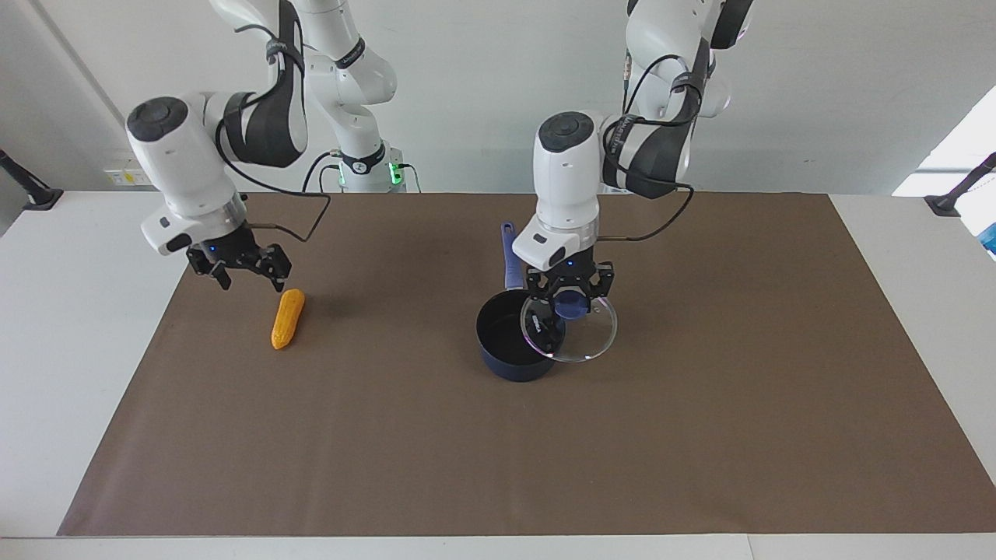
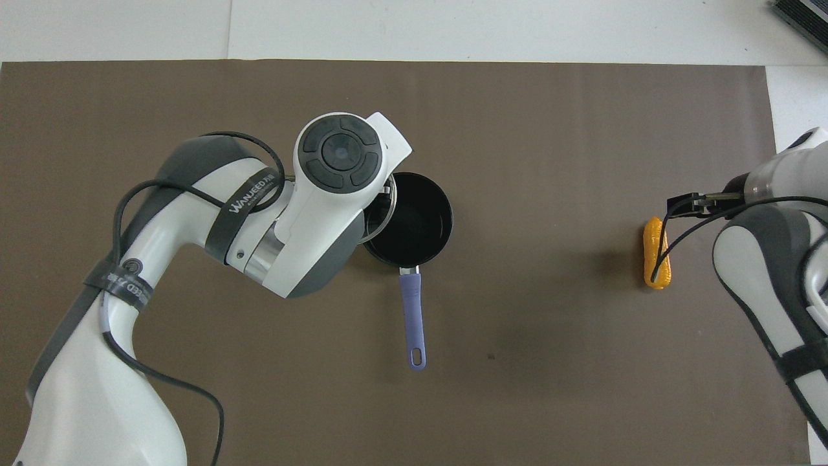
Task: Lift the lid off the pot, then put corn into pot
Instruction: 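Lift the lid off with the left gripper while the right gripper reaches the corn, then set the lid down beside the pot while the right gripper grasps the corn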
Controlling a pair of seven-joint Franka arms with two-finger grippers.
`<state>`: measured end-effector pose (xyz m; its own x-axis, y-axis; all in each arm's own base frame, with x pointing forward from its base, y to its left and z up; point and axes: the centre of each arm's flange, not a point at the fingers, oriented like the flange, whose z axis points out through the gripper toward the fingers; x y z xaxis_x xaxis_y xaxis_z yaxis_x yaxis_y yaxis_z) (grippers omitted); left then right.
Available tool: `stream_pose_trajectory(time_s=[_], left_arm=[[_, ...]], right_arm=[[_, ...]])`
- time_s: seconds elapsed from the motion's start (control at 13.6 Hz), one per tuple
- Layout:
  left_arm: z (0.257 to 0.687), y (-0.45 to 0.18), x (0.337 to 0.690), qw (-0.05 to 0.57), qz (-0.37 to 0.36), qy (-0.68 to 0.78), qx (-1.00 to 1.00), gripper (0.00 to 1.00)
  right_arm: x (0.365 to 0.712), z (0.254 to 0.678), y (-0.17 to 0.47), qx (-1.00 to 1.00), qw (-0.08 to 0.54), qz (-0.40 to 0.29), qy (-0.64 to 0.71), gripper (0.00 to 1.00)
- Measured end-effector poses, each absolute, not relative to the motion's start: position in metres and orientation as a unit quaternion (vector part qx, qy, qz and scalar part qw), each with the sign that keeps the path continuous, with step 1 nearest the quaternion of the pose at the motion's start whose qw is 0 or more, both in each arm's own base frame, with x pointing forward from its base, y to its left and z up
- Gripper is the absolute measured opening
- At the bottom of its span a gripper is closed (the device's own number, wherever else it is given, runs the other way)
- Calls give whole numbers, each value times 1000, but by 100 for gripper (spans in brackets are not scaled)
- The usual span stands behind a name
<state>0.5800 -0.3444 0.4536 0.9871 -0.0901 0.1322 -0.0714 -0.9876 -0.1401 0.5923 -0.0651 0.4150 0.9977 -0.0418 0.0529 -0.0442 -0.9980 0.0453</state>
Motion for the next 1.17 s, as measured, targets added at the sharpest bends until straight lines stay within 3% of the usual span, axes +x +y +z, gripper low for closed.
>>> stream_pose_trajectory(time_s=[0.22, 0.51, 0.81, 0.88, 0.95, 1.17], left_arm=[[443, -292, 607, 73, -63, 44, -994, 60], [418, -203, 637, 75, -61, 71, -993, 60], [398, -118, 646, 59, -68, 107, -990, 60], [397, -95, 649, 46, -64, 121, -990, 60], [397, -71, 651, 37, -62, 134, -988, 60], [394, -20, 652, 27, -57, 165, -984, 60]], right_arm=[[601, 363, -66, 999, 23, 2, -24, 100], [577, 318, -67, 998, 20, -46, -42, 100], [564, 297, -75, 998, 19, -47, -45, 100], [562, 295, -74, 998, 18, -50, -37, 93], [561, 294, -74, 998, 18, -51, -30, 93], [565, 297, -69, 999, 19, -45, -22, 57]])
